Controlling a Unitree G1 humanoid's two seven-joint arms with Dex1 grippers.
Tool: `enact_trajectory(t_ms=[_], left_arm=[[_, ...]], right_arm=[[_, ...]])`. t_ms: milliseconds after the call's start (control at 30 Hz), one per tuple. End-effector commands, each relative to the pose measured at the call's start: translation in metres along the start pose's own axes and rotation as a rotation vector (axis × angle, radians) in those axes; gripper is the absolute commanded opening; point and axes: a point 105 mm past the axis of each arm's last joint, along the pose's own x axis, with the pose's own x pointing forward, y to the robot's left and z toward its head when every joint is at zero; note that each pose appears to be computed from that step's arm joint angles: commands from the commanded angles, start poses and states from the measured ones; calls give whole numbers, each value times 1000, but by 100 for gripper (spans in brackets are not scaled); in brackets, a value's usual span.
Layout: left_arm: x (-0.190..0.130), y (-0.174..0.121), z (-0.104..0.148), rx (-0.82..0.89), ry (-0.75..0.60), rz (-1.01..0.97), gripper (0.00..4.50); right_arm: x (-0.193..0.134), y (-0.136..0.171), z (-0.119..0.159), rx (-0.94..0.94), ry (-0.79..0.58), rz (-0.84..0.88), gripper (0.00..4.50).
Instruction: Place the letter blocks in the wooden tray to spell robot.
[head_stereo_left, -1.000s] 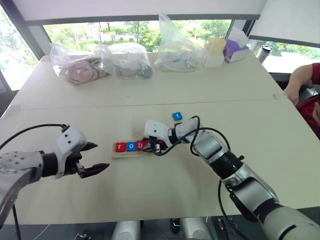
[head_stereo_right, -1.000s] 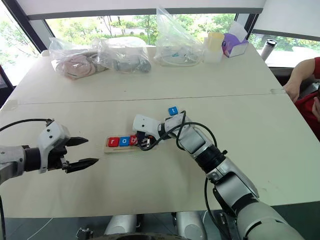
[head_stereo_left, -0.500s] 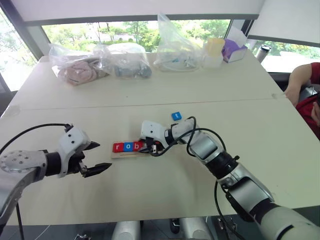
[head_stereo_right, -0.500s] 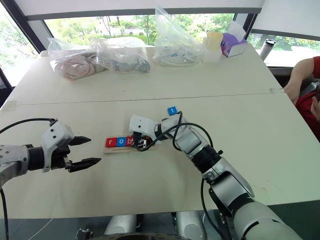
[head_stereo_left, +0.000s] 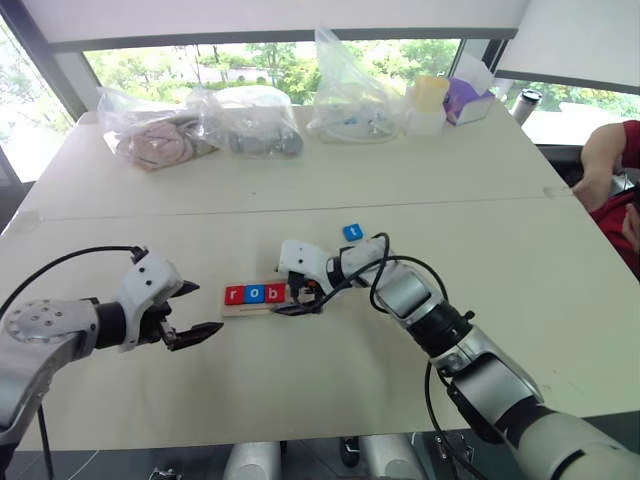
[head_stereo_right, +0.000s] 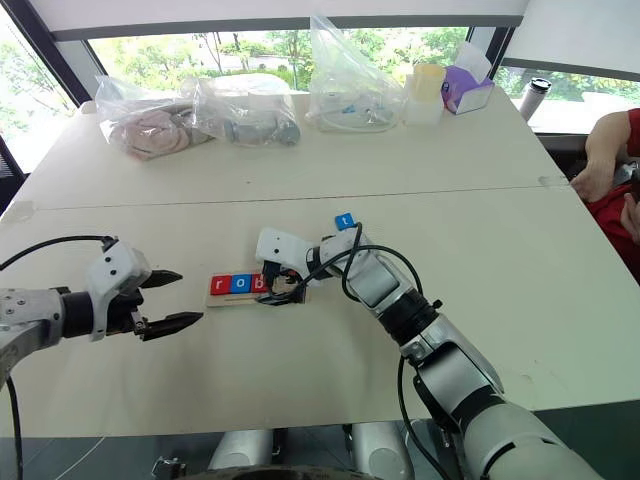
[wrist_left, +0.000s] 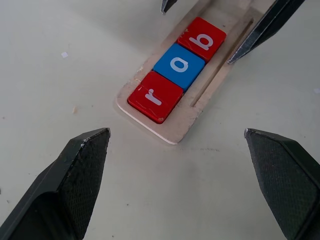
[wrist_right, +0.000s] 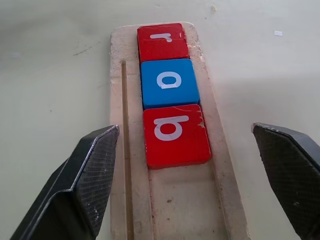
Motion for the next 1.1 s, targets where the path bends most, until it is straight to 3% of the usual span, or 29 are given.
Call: enact_trajectory(t_ms=[33,167,367,500,633,1100], left_arm=[[-1,3,8,35,-24,14,450],[-2,0,29,25,-111,-6,450],[9,-15,69,25,-242,-101,450],[16,-15,72,34,-239,-121,450],[22,-9,72,44,-228,-124,450],[26,0,66,67,-204,-104,450]], right_arm=[[-20,-15,33,-54,-89,-75,402],[-59,-36,55,24,-195,-227,402],[-104,-51,15,272,-145,-615,402],[-100,-37,-15,425,-52,-695,402],[-89,-27,-24,641,-61,-715,402],[-50,-13,-35,672,20,-654,402]])
